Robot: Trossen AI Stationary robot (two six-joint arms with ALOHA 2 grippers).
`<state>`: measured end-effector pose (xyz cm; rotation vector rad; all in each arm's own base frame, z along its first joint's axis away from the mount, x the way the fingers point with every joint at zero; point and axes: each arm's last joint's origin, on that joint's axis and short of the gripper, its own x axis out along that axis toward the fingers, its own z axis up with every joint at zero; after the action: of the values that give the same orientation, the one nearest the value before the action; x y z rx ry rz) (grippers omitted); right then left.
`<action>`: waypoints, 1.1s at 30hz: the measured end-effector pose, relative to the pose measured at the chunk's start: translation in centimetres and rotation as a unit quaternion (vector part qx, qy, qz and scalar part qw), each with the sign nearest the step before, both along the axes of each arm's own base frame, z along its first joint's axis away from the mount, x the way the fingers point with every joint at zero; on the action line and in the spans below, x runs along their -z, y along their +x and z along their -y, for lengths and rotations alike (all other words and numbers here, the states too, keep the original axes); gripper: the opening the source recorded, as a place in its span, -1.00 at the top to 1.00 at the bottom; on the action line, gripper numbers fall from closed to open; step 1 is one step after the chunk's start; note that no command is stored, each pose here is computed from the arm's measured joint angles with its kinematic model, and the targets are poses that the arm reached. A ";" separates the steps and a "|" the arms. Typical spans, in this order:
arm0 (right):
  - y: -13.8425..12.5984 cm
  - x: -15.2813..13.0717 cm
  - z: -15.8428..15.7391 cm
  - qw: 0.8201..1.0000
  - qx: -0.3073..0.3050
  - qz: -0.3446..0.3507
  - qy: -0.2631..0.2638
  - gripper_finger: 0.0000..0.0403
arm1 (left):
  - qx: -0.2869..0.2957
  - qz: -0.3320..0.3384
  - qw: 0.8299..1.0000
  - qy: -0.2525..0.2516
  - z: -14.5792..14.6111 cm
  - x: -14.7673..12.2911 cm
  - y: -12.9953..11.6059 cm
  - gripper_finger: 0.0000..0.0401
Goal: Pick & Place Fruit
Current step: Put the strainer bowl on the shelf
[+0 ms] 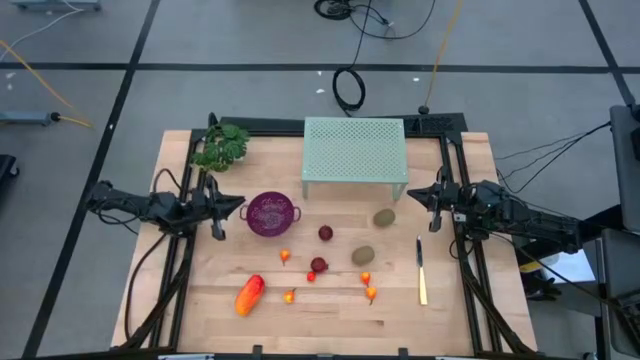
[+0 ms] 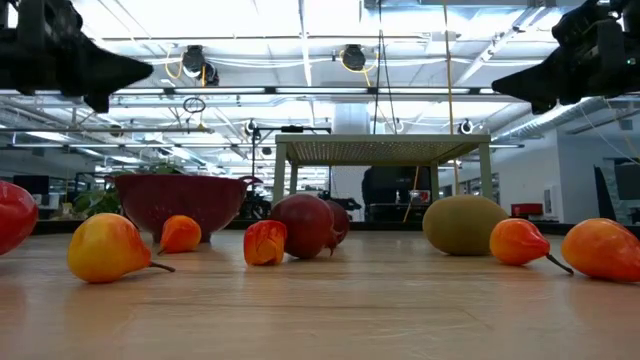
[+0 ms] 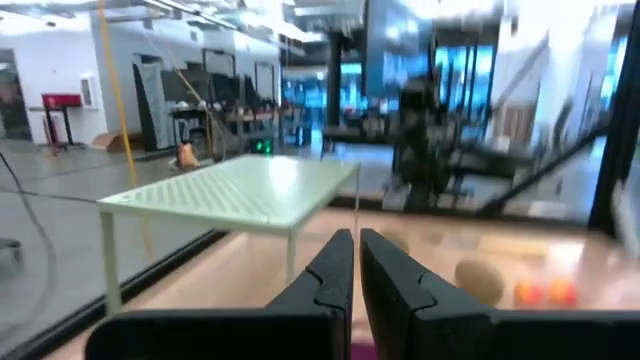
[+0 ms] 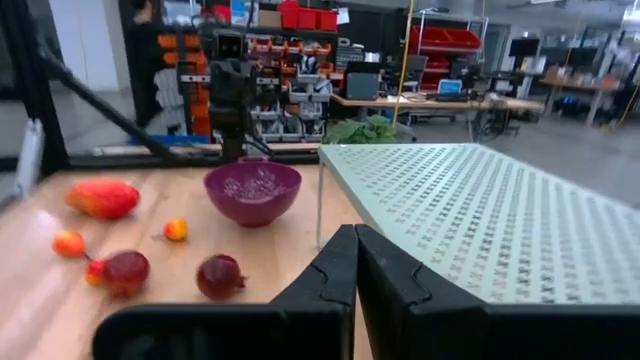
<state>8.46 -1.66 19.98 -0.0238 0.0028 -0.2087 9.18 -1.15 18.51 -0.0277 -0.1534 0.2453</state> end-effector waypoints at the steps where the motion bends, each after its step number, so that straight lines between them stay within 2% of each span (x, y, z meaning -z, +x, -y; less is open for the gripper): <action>1: 0.0 0.0 0.0 1.000 0.000 0.004 0.016 1.00 | 0.002 0.017 1.000 -0.016 0.0 -0.3 0.0 0.87; 5: 0.0 0.0 0.0 0.999 0.000 0.010 0.044 1.00 | 0.009 0.087 0.994 -0.059 -0.1 -1.5 -0.4 0.87; 11: 0.0 0.0 0.0 0.999 0.000 0.006 0.031 1.00 | 0.022 0.190 0.975 -0.117 -0.3 -3.1 -1.1 0.87; 13: 0.0 0.0 0.0 1.000 0.000 0.006 0.028 1.00 | 0.024 0.205 0.970 -0.125 -0.4 -3.4 -1.2 0.87; 20: 0.0 0.0 0.0 0.999 0.001 0.006 0.032 1.00 | 0.030 0.198 0.969 -0.147 -0.3 -3.2 -1.0 0.87; 24: 0.0 0.0 0.0 0.999 0.001 0.006 0.032 1.00 | 0.014 0.179 0.972 -0.151 -0.2 -4.1 -0.4 0.87; 29: 0.0 -0.1 0.0 0.999 0.001 0.014 0.038 1.00 | -0.036 0.126 0.983 -0.130 0.0 -6.2 1.2 0.87; 33: 0.0 -0.3 0.0 0.999 0.000 0.027 0.047 1.00 | -0.084 0.045 0.989 -0.111 0.4 -7.7 3.1 0.87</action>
<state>8.45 -1.67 20.31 0.0750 -0.0423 -0.2095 12.29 -1.55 26.26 -0.2484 -0.2189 0.4292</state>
